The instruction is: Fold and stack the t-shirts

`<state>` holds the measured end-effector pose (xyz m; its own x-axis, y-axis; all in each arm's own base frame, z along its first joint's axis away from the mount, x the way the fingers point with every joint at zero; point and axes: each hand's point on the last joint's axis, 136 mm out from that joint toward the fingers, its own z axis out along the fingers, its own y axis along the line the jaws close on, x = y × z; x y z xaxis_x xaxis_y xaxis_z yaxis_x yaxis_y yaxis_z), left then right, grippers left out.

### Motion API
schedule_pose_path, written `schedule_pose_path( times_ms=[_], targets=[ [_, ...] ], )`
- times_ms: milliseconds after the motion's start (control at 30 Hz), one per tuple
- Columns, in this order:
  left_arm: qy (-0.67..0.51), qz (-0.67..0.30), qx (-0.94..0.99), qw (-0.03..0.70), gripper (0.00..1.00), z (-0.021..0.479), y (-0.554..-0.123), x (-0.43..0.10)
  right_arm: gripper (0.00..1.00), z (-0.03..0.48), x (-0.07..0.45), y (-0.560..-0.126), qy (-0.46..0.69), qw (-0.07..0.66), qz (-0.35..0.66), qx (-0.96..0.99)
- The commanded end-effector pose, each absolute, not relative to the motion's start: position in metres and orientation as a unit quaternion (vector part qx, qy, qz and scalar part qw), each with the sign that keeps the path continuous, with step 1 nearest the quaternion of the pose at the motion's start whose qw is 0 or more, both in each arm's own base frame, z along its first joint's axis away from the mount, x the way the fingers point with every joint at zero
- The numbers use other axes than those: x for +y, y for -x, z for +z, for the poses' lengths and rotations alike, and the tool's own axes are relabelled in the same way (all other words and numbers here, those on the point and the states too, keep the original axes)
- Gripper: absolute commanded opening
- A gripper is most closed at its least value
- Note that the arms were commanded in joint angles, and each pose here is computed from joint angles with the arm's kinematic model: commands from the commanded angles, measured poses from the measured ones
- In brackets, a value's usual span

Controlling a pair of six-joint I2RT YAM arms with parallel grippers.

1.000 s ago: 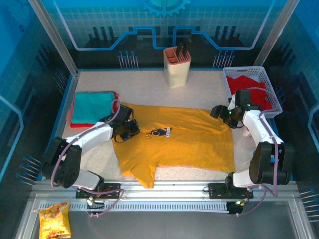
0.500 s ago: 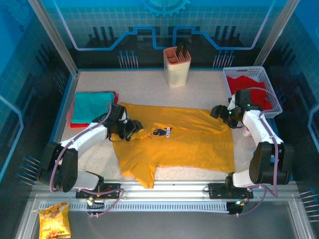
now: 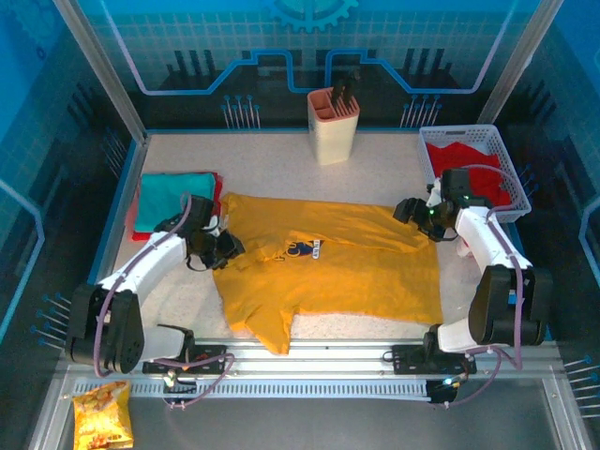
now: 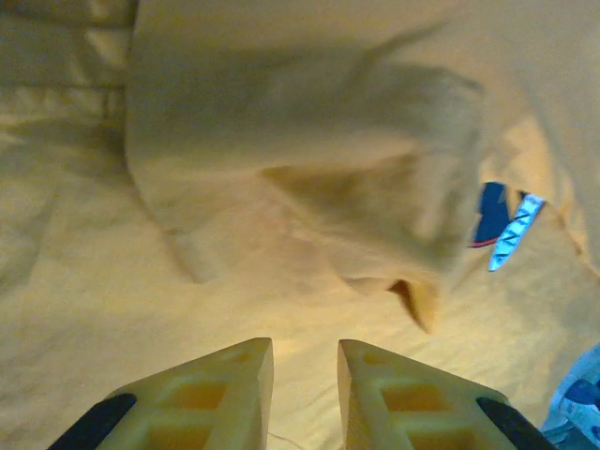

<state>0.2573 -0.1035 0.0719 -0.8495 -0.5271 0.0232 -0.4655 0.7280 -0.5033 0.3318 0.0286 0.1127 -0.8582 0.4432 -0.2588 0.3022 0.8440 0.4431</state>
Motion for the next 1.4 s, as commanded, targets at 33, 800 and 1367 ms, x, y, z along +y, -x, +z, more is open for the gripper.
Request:
schedule_pose_path(
  times_ms=[33, 800, 1367],
  targets=[
    [0.282, -0.251, 0.926, 0.027, 0.31, 0.04, -0.248, -0.104, 0.79, 0.109, 0.038, -0.332, -0.186, 0.167, 0.208, 0.946],
    [0.31, -0.221, 0.923, 0.048, 0.17, 0.014, -0.262, -0.093, 0.78, 0.107, 0.041, -0.332, -0.181, 0.165, 0.206, 0.947],
    [0.27, -0.175, 0.946, 0.038, 0.0, 0.06, -0.23, -0.079, 0.78, 0.11, 0.043, -0.335, -0.181, 0.166, 0.211, 0.946]
  ],
)
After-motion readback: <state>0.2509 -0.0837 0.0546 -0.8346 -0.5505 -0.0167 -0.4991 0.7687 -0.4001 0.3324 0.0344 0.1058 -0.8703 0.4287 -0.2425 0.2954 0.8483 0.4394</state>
